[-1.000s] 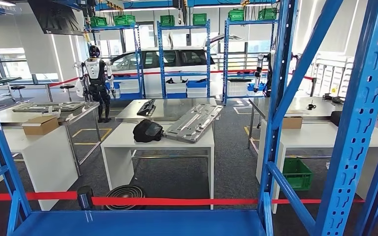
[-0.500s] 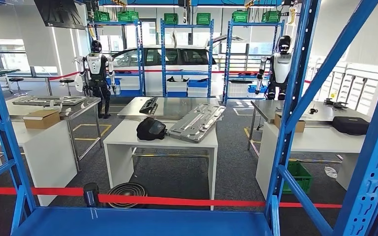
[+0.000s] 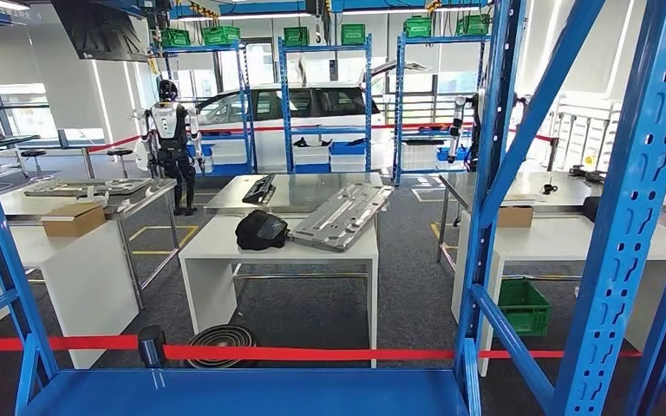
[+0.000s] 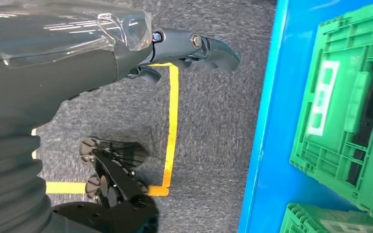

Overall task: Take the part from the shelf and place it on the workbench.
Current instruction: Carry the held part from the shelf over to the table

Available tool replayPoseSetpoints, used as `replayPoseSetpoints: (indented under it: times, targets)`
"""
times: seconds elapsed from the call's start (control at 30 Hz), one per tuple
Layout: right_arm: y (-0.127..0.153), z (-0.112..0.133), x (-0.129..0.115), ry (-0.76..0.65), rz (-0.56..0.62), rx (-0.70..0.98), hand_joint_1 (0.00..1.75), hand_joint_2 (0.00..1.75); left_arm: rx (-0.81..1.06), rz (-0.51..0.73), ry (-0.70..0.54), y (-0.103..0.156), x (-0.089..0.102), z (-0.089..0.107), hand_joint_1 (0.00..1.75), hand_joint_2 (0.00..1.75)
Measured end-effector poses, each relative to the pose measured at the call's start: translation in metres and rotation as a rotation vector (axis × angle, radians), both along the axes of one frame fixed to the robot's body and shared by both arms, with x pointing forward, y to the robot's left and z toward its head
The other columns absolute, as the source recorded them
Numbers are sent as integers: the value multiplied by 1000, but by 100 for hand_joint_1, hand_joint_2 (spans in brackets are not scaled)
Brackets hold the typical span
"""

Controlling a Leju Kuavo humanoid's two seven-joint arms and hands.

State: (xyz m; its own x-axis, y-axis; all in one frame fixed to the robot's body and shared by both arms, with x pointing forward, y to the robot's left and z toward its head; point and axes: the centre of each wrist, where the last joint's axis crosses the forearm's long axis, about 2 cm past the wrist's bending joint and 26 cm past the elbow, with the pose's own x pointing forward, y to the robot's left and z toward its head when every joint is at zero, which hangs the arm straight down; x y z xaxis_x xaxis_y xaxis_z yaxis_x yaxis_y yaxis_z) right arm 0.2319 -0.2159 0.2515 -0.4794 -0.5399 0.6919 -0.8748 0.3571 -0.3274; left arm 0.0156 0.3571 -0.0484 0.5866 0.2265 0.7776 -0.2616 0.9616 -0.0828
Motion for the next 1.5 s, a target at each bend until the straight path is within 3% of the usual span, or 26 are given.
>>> replayPoseSetpoints:
  times: [0.47, 1.5]
  targets:
    - [1, 2, 3, -24, 2, -51, 168, 175, 13, 23, 2, 7, -3, 7, 0, 175]
    - [1, -2, 7, -21, -41, -81, 168, 175, 9, -51, 19, 0, 5, 5, 0, 175]
